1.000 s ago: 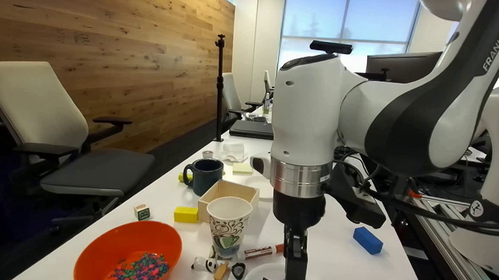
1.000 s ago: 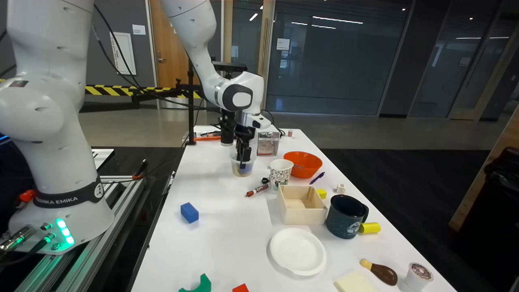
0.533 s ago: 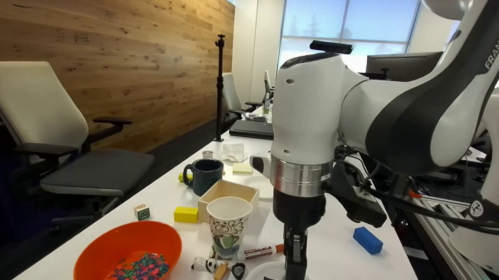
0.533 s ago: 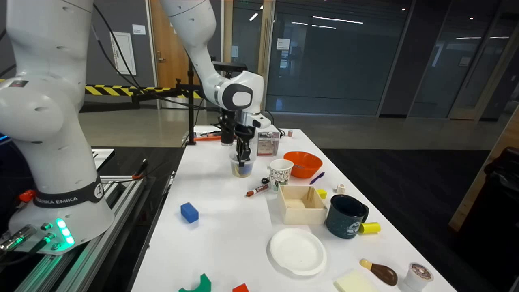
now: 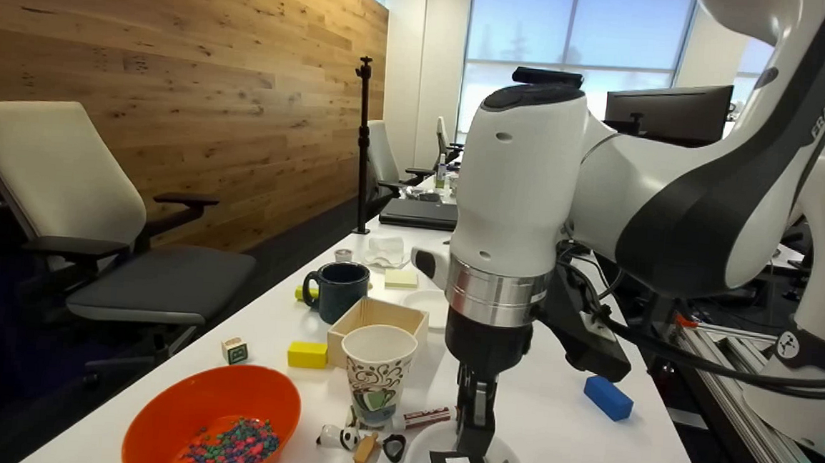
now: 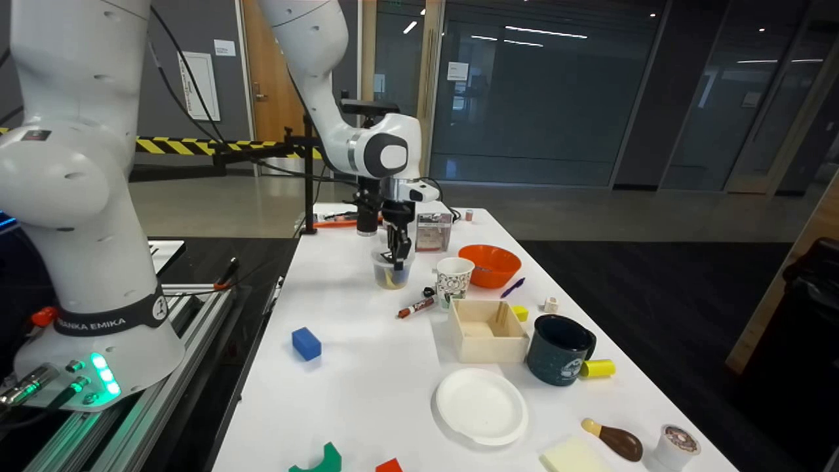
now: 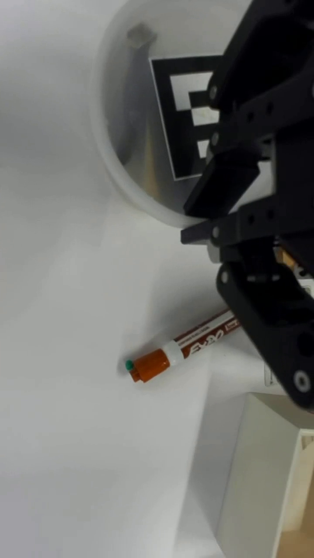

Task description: Remove the lid from the clear container.

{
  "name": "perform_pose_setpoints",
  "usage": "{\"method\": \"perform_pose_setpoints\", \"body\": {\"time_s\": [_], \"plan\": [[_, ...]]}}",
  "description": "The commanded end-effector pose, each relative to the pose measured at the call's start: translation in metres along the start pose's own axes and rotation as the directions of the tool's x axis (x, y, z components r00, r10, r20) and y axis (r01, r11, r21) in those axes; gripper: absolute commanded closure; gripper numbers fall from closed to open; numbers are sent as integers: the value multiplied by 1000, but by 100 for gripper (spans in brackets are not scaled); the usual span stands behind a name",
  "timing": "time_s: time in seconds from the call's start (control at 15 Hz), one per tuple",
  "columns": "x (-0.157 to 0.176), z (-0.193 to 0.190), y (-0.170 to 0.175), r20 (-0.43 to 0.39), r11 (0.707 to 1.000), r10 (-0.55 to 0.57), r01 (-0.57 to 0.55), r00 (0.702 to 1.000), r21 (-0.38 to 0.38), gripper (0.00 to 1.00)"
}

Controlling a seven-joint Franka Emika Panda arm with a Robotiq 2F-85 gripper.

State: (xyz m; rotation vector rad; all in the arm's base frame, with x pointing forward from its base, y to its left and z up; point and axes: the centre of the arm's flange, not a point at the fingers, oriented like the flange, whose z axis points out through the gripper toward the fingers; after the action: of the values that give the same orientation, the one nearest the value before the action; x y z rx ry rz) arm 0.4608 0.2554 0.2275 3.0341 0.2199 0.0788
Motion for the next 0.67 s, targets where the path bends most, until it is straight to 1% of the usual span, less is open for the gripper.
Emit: {"method": "perform_pose_setpoints", "body": {"time_s": [0.0,0.2,0.4,0.47,0.6], "plan": [[-10,-9,-1,-73,998,6,-10,997,-64,97],[-11,-15,-5,-94,996,-1,-7,996,-88,97],[-10,-17,-9,-157,990,-10,-12,987,-143,97],[-10,-18,-10,-162,988,-19,-6,987,-153,97],[-11,-21,-12,-137,991,-29,10,990,-137,97]]}}
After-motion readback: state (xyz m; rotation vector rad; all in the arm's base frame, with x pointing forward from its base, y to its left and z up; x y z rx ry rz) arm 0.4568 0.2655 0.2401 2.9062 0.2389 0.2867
